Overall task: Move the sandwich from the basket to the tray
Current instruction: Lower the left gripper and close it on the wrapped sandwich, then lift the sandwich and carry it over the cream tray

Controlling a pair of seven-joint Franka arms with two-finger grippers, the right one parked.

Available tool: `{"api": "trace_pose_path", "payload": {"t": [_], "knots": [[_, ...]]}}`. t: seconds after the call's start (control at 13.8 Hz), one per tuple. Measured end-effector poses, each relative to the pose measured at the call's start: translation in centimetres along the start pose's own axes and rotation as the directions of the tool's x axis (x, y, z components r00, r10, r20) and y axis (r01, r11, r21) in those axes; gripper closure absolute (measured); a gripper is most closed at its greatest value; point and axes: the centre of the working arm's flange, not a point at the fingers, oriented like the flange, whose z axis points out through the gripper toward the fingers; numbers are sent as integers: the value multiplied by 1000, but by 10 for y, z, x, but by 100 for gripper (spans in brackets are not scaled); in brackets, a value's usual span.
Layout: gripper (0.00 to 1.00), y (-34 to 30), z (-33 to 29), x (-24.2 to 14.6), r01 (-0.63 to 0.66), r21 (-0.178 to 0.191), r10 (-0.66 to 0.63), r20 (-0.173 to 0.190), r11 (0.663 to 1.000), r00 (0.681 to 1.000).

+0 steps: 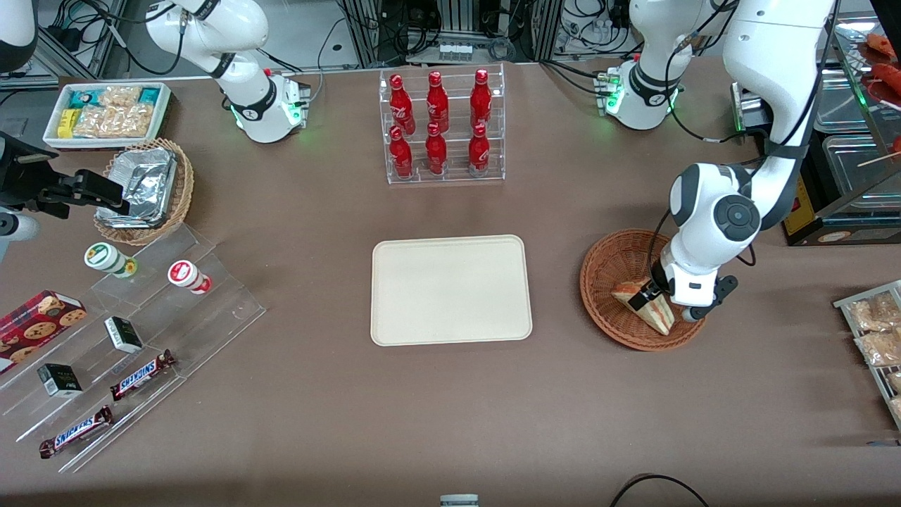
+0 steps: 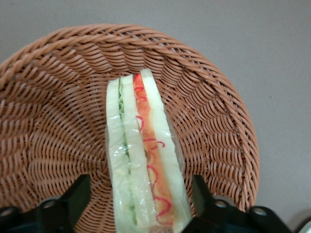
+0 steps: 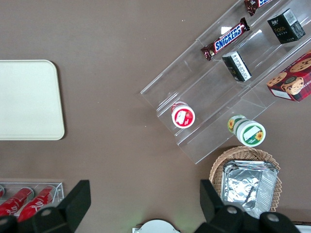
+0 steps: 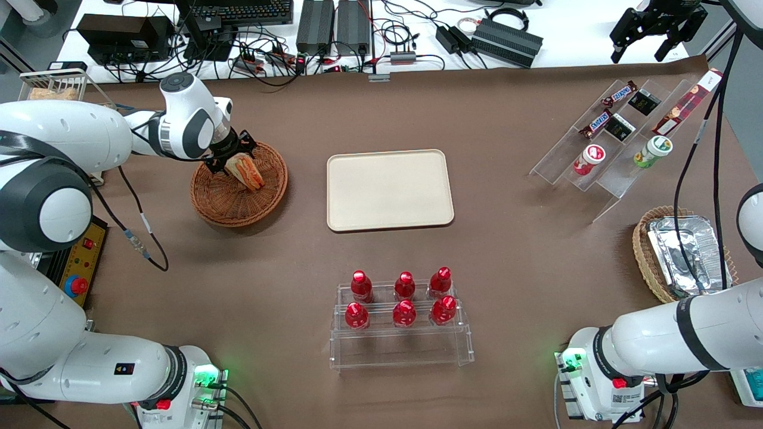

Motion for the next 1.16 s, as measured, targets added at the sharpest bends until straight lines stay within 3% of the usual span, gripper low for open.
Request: {"api": "trace_pose_path", "payload": {"t": [0.29, 0.36, 0.65, 0.8, 0.95, 1.16], "knots": [[59, 9, -10, 6, -4, -15, 4, -13, 1000, 1000], [63, 13, -17, 8, -5, -6, 5, -5, 1000, 1000], [80, 40, -107, 16, -40, 62, 37, 45, 997, 998], [83, 77, -166, -2, -102, 55, 101, 36, 993, 994], [83, 124, -192, -44, -199, 28, 199, 15, 980, 980], [83, 189, -170, -126, -353, 36, 353, 23, 935, 935]]}}
